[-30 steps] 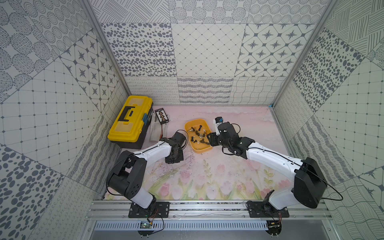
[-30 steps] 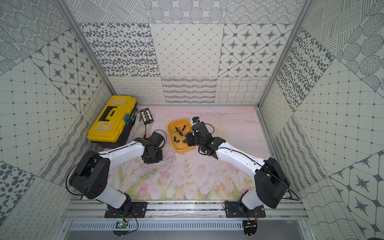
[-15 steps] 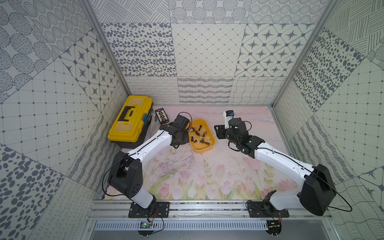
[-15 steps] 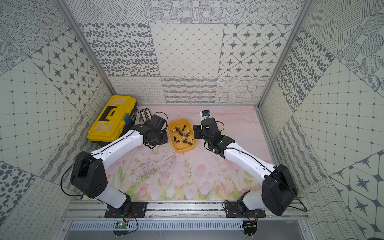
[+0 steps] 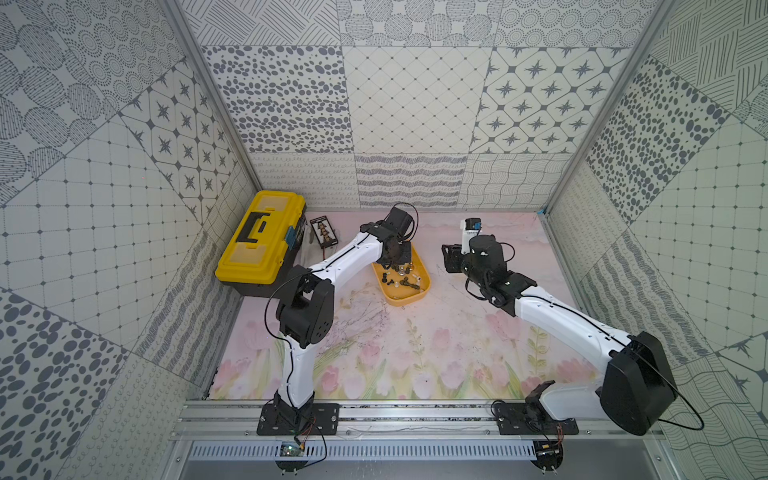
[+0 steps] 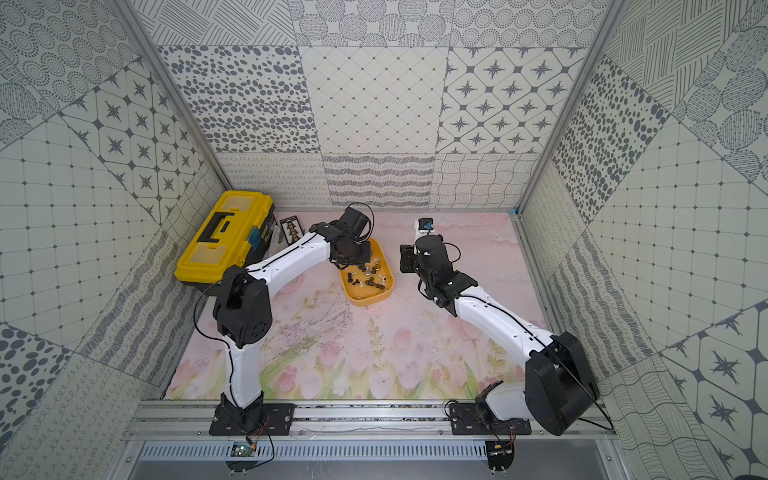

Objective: Put the chess pieces into the storage box
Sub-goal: Place the chess piece in the storage box.

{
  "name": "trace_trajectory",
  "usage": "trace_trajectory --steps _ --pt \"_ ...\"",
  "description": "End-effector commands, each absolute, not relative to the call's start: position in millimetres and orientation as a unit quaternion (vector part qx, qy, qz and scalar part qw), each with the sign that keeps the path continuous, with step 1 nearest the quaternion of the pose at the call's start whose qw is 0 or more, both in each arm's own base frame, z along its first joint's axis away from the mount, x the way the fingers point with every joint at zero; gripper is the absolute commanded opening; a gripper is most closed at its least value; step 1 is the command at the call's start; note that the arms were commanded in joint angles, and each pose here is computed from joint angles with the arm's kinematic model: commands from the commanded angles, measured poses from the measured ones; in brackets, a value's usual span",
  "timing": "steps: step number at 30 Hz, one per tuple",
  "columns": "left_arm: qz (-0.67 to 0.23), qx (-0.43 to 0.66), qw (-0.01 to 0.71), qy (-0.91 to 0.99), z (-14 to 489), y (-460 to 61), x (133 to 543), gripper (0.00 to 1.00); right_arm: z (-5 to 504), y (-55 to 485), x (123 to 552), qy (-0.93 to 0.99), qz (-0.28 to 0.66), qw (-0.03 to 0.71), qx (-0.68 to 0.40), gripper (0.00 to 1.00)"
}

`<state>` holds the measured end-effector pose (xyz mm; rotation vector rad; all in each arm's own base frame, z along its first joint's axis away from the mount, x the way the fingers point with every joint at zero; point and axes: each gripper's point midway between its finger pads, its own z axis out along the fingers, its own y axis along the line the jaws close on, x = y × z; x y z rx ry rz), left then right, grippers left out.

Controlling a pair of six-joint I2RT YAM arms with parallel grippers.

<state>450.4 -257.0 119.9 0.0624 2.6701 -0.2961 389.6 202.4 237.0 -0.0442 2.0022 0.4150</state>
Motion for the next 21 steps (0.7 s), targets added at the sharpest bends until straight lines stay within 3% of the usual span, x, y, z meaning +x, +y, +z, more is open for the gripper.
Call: trace_trajectory --steps 1,8,15,17,21 --pt "-0.09 0.048 0.187 0.977 92 -263 450 0.0 246 202 395 0.822 0.182 0.539 -0.022 0.44" --pt "-0.14 0.057 0.159 0.976 89 -286 446 0.0 231 199 398 0.83 0.186 0.526 -0.015 0.44" --pt "-0.134 0.079 0.105 0.982 61 -294 426 0.03 218 203 404 0.836 0.198 0.512 -0.014 0.44" --pt "-0.131 0.085 0.096 0.983 57 -295 423 0.08 218 204 405 0.836 0.2 0.511 -0.016 0.44" --pt "-0.134 0.096 0.106 0.981 66 -302 423 0.27 219 205 406 0.837 0.202 0.508 -0.017 0.44"
